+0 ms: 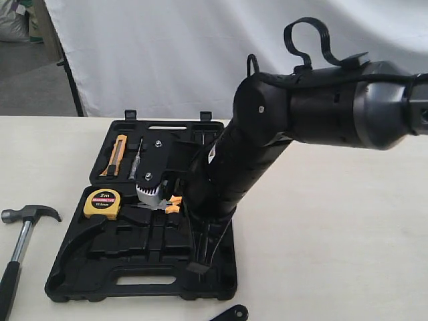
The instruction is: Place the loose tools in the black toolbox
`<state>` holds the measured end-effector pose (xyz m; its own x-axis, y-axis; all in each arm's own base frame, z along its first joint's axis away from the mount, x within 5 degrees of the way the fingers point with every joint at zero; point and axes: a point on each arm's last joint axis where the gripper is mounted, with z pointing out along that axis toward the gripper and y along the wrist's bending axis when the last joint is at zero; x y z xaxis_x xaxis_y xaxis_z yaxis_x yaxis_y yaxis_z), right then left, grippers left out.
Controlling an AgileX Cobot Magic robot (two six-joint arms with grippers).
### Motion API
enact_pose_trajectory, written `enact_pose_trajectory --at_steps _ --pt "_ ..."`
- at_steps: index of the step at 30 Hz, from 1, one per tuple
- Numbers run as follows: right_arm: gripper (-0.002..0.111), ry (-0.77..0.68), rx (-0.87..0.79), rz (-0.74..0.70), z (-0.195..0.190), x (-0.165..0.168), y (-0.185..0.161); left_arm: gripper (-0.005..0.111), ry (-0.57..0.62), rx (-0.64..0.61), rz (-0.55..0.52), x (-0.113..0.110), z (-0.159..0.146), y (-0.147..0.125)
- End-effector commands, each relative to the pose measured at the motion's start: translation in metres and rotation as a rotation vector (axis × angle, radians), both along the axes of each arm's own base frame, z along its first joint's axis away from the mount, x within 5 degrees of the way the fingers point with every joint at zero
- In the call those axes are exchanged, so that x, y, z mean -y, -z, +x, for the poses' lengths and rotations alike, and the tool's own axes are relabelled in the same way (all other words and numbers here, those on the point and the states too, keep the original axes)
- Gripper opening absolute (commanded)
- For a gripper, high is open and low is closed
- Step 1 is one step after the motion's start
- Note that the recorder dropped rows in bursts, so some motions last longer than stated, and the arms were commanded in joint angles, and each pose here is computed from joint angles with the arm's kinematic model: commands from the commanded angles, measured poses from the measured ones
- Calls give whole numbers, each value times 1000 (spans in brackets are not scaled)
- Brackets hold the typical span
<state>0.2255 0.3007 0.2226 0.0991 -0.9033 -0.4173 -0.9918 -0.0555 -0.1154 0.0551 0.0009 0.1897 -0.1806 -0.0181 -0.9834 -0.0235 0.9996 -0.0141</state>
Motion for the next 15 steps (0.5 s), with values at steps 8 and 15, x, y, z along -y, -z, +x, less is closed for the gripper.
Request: enact_pose_trajectory --at_steps 8,15 --pt "45 -168 -13 -214 -79 -31 66 1 -4 1 -20 0 0 1" --pt "61 -290 7 -245 -104 -44 85 1 -4 1 -17 0 0 1"
